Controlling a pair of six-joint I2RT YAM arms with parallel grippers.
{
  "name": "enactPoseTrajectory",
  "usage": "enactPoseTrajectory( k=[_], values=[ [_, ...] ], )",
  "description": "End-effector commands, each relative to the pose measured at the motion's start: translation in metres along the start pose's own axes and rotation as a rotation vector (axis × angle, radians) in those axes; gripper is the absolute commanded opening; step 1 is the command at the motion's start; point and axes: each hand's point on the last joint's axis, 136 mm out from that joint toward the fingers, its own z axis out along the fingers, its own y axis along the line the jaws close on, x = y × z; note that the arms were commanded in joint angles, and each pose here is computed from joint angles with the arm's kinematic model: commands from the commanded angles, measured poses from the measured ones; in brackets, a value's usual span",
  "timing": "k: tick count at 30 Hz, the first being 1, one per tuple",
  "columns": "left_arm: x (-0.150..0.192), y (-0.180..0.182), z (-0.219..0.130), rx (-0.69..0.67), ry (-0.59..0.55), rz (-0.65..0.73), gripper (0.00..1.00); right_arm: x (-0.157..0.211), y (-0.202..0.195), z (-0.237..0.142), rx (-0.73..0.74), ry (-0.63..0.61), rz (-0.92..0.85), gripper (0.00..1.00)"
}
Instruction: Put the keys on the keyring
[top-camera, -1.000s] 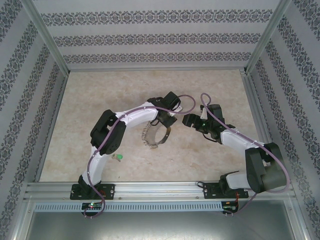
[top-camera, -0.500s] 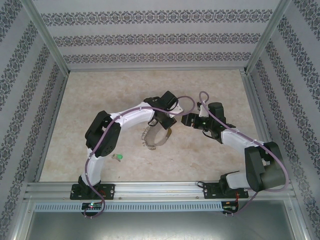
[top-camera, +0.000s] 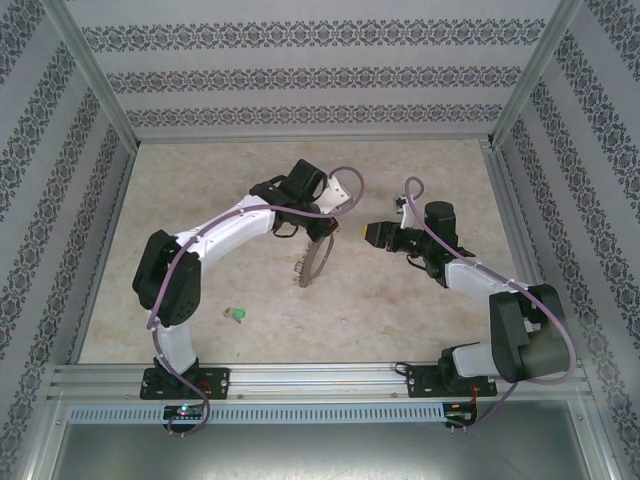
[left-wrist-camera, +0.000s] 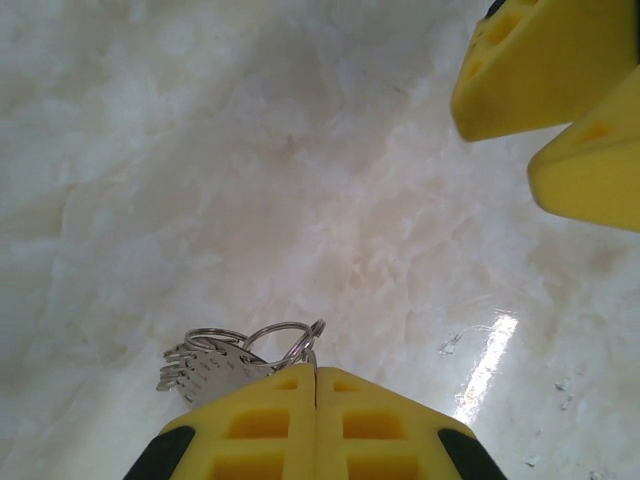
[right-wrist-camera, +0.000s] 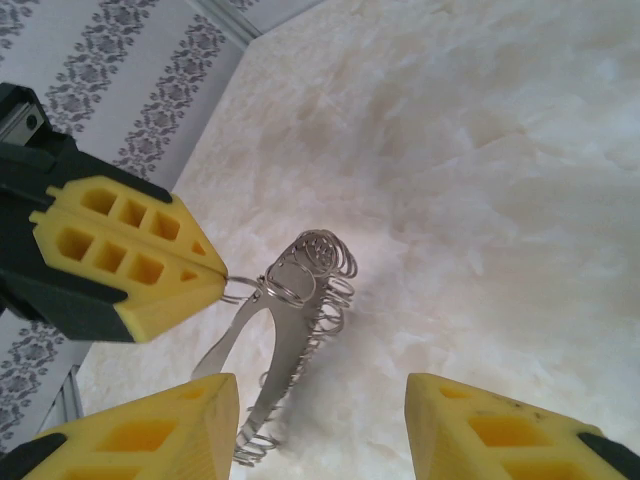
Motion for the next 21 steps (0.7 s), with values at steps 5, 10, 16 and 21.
enactPoseTrajectory(
  k=[5,10,16,21],
  values=[
    [-0.039,-0.005,-0.051,0.08,-0.206,0.043,0.0,-0.043,0.048,-0.003,-0.172,-0.068,-0.116,0.46],
    [-0.058,-0.011,-0.072,0.134,-0.282,0.043,0.0,-0.06,0.074,0.002,-0.26,-0.088,-0.115,0.45],
    [-0.077,-0.016,-0.092,0.19,-0.354,0.051,0.0,-0.07,0.102,0.001,-0.352,-0.087,-0.123,0.42],
    [-0.088,-0.02,-0.103,0.216,-0.391,0.069,0.0,-0.07,0.112,0.0,-0.391,-0.063,-0.141,0.41]
  ],
)
